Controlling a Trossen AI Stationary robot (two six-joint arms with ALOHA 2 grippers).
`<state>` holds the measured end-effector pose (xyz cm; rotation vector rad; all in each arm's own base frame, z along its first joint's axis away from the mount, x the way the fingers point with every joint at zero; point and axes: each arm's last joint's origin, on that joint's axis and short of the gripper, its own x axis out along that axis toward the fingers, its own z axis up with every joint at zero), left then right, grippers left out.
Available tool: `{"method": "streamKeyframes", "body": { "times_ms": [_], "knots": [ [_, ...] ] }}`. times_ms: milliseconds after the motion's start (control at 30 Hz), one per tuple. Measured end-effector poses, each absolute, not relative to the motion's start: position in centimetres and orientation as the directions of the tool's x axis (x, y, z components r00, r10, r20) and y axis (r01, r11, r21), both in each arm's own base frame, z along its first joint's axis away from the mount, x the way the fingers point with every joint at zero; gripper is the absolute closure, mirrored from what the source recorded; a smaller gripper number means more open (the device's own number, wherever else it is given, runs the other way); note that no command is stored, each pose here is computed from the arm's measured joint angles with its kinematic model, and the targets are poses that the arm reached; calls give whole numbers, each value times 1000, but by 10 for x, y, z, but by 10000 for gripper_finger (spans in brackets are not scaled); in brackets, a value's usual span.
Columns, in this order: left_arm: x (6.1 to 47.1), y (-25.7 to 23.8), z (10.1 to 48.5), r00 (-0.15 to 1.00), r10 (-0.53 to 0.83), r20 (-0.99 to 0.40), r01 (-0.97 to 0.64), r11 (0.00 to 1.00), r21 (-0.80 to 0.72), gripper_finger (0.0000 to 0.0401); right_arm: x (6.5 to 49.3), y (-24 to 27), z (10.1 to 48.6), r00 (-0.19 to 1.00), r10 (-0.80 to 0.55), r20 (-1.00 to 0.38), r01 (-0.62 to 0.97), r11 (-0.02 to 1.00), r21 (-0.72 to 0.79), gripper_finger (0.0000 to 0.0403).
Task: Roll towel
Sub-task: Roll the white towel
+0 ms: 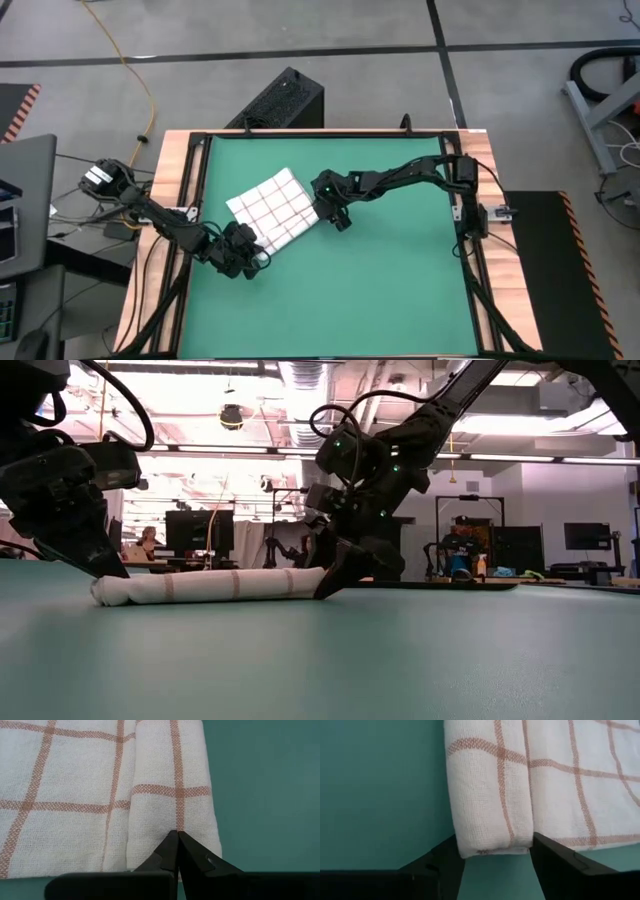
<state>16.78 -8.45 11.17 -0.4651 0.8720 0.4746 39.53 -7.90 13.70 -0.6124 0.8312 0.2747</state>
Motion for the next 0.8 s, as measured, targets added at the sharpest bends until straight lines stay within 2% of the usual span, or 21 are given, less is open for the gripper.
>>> {"method": "streamKeyframes", "body": {
  "times_ms": [400,633,800],
  "knots": [
    [168,-85,112,561,198,-804,-564,802,-196,401,391,-81,148,649,-39,-759,-397,834,-383,141],
    [168,-85,112,561,197,-804,-559,807,-192,401,390,-71,169,695,-35,-719,-422,790,-445,140],
    [168,-85,112,561,198,-803,-557,809,-190,401,388,-66,171,679,-20,-734,-446,782,-435,140]
  ]
}}
